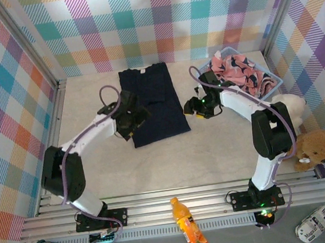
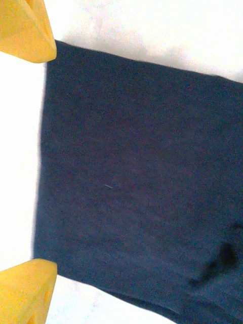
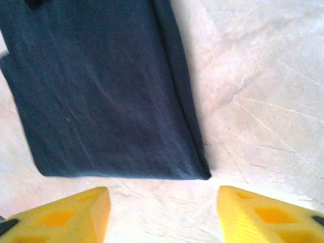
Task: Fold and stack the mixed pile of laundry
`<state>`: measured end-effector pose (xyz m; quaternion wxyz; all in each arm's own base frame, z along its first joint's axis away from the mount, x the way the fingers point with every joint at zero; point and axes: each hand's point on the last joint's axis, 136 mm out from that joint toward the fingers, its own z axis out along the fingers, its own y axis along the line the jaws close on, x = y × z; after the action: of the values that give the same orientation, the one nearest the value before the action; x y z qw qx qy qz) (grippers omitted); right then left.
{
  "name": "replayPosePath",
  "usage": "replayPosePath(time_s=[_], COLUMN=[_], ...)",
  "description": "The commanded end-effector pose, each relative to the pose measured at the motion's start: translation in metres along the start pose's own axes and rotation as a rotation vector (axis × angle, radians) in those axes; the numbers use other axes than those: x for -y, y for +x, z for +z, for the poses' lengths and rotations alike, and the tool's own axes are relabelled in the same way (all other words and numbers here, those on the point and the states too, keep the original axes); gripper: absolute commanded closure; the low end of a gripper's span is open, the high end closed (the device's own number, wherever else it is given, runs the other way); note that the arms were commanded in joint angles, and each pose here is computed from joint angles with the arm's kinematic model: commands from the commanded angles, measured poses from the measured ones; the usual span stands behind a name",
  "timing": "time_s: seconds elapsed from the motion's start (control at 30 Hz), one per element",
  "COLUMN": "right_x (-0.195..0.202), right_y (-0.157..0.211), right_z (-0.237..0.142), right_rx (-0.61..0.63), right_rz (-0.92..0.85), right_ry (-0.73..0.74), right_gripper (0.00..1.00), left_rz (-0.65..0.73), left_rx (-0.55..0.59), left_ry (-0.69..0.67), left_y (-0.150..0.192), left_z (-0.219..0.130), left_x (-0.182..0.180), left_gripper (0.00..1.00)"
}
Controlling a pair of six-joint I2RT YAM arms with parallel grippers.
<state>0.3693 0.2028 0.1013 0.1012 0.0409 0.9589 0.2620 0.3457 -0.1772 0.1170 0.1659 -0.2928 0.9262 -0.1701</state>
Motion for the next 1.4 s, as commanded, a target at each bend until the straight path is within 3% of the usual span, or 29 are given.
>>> replayPosePath(time_s=[0.0, 0.13, 0.3, 0.4, 0.5, 0.63, 0.83, 0.97, 1.03, 1.07, 1.27, 1.37], right_x=[-0.006, 0.007, 0.000, -0.002, 0.000, 0.007, 0.032, 0.032, 0.027, 0.023, 0.008, 0.010], right_y=[0.004, 0.023, 0.024, 0.017, 0.012, 0.010, 0.031, 0.039, 0.032, 0.027, -0.006, -0.016], right_z=[0.007, 0.023, 0.040, 0.054, 0.066, 0.064, 0.055, 0.055, 0.045, 0.040, 0.036, 0.051], right_rx=[-0.022, -0.081, -0.071, -0.071, -0.092, -0.071, -0.072, -0.076, -0.037, -0.016, 0.011, 0.002], right_rz=[-0.085, -0.069, -0.081, -0.092, -0.073, -0.038, 0.038, 0.028, -0.001, -0.022, -0.105, -0.115], right_ry=[-0.028, 0.013, -0.011, -0.006, -0.005, 0.038, 0.100, 0.080, 0.076, 0.073, 0.097, 0.110], right_gripper=[0.51, 0.54, 0.55, 0.57, 0.71, 1.00, 1.00, 1.00, 0.84, 0.80, 0.67, 0.64], left_rz=[-0.092, -0.049, -0.027, -0.019, 0.002, 0.015, 0.006, -0.001, 0.017, 0.031, 0.108, 0.116], left_rx=[0.031, 0.041, 0.038, 0.065, 0.082, 0.068, 0.056, 0.028, 0.046, 0.056, 0.119, 0.118], left_ry=[0.004, -0.025, -0.001, -0.028, -0.092, -0.156, -0.267, -0.235, -0.187, -0.169, -0.093, -0.087], left_y=[0.009, 0.036, 0.055, 0.054, 0.051, 0.052, 0.057, 0.064, 0.061, 0.057, 0.034, 0.024], left_z=[-0.002, 0.000, 0.019, 0.035, 0.046, 0.057, 0.064, 0.061, 0.047, 0.038, 0.001, 0.010], left_x=[-0.020, -0.031, -0.032, -0.039, -0.047, -0.055, -0.078, -0.074, -0.060, -0.054, -0.025, -0.020], left_gripper=[0.04, 0.08, 0.38, 0.38, 0.37, 0.33, 0.29, 0.29, 0.29, 0.28, 0.18, 0.22])
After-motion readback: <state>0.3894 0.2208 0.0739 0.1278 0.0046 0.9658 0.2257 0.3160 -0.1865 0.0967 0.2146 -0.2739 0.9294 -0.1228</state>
